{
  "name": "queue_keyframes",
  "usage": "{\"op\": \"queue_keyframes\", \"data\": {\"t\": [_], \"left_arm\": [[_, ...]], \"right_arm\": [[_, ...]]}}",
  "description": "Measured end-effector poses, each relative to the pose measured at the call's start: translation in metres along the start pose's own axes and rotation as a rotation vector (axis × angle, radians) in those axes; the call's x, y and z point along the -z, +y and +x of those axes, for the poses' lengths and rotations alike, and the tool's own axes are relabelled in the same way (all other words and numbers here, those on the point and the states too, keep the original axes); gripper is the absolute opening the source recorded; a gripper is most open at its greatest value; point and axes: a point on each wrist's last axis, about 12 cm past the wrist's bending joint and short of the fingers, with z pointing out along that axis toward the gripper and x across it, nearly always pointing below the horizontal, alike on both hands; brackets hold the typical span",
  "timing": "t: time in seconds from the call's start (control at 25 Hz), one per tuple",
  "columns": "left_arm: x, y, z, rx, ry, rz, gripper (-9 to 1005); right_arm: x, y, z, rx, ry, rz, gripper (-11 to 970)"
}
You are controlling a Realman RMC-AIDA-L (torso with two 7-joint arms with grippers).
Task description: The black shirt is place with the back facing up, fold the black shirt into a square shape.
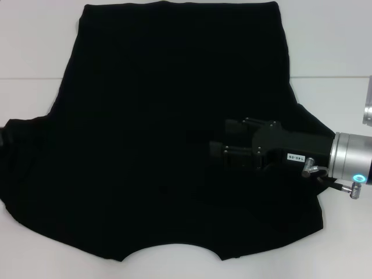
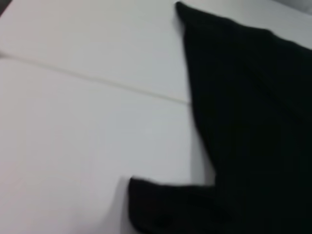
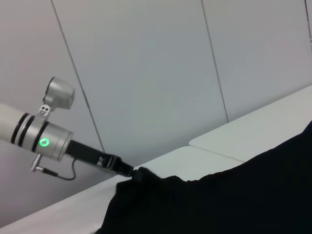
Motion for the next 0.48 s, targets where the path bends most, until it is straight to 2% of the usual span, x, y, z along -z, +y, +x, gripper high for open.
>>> {"op": "queue_keyframes", "data": {"t": [0.24,0.32,0.48], "left_arm": [[-0.016,-0.030,-0.016,-0.065,-0.002,0.083,-2],[-0.019,-0.040,-0.018,-0.092,0.002,0.137,-2],[-0.024,-0.074,-0.014,-0.191,0.015,0.321,-1]], "right_arm": [[0.001,0.001,0.001,-0.003,-0.001,-0.002,834],[0.001,0.001,0.002,-0.004,-0.001,-0.003,834],[0.002,0.001,0.003,-0.005,-0.001,-0.004,834]]}}
